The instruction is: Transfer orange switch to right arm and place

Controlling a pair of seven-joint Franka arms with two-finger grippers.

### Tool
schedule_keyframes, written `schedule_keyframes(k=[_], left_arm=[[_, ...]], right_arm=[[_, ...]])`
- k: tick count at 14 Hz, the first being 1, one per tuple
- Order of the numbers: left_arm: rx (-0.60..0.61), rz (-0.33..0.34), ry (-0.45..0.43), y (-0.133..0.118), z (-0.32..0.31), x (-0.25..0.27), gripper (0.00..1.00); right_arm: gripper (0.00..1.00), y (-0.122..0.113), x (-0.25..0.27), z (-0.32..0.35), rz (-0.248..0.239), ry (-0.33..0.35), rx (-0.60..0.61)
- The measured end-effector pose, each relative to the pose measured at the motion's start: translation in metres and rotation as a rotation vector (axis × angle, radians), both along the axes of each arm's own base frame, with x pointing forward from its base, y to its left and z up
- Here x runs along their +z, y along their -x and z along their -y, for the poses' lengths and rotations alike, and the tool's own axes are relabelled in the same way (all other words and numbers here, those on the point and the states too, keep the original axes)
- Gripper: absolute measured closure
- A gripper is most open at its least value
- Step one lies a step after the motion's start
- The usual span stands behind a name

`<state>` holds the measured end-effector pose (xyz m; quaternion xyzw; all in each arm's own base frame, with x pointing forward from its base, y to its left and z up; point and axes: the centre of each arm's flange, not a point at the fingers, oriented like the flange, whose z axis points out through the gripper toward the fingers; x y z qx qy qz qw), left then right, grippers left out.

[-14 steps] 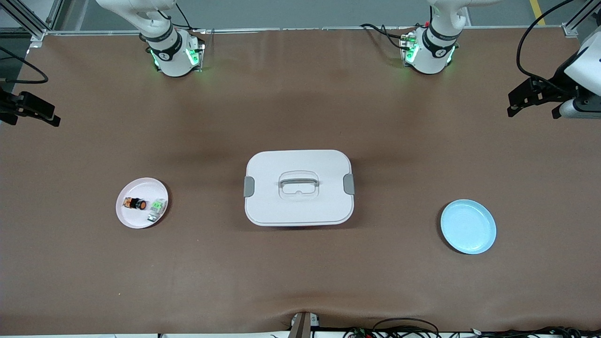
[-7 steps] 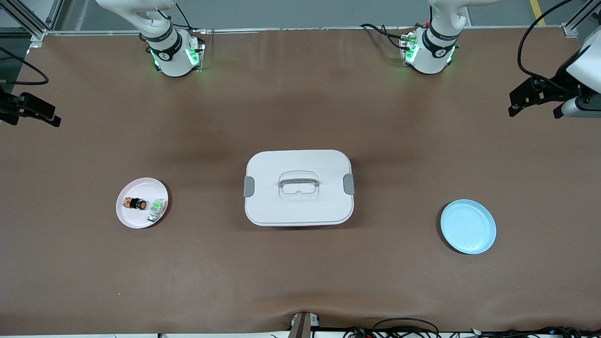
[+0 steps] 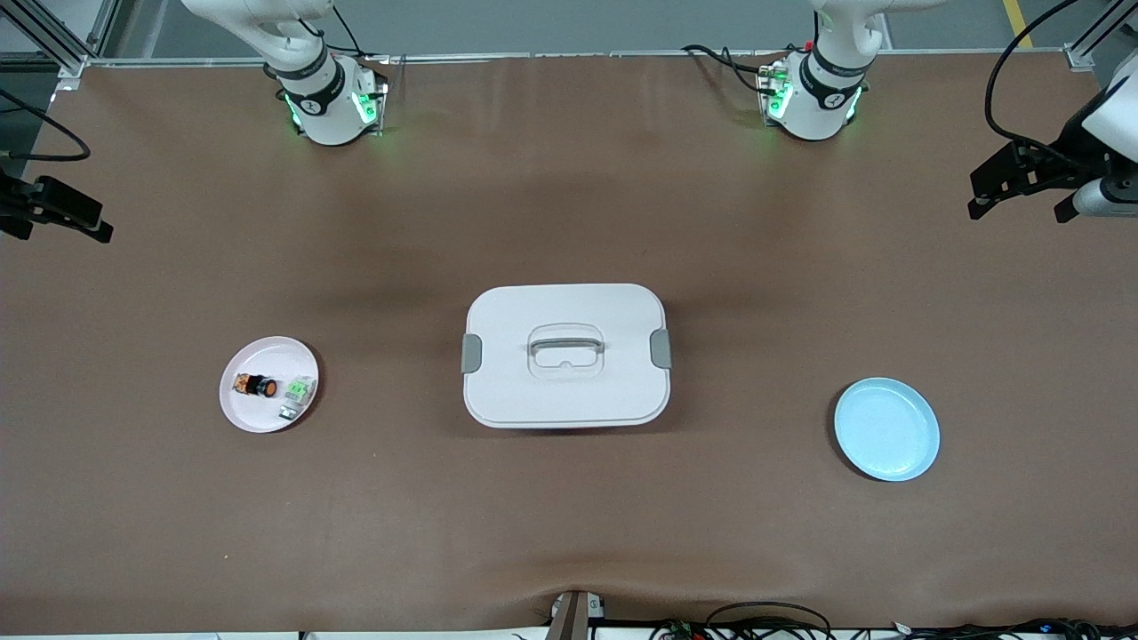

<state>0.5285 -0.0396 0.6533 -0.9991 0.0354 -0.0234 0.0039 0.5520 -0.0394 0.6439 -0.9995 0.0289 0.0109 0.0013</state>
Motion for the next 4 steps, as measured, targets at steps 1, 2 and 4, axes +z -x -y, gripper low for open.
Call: schedule_keyframes(k=[1, 2, 4], left_arm=[[0.000, 0.000, 0.000, 0.0000, 0.0000, 0.0000, 0.00], [0.000, 0.000, 0.000, 0.0000, 0.0000, 0.0000, 0.00], [0.001, -0.006, 0.000, 0.0006, -0.0001, -0.0006, 0.00]], right_arm=[[0.00, -0.0011, 0.0004, 0.0000, 0.009, 0.000, 0.000], [0.00, -0.0021, 0.0004, 0.0001, 0.016, 0.000, 0.000], [0.00, -0.0028, -0.0009, -0.0001, 0.024, -0.017, -0.003]])
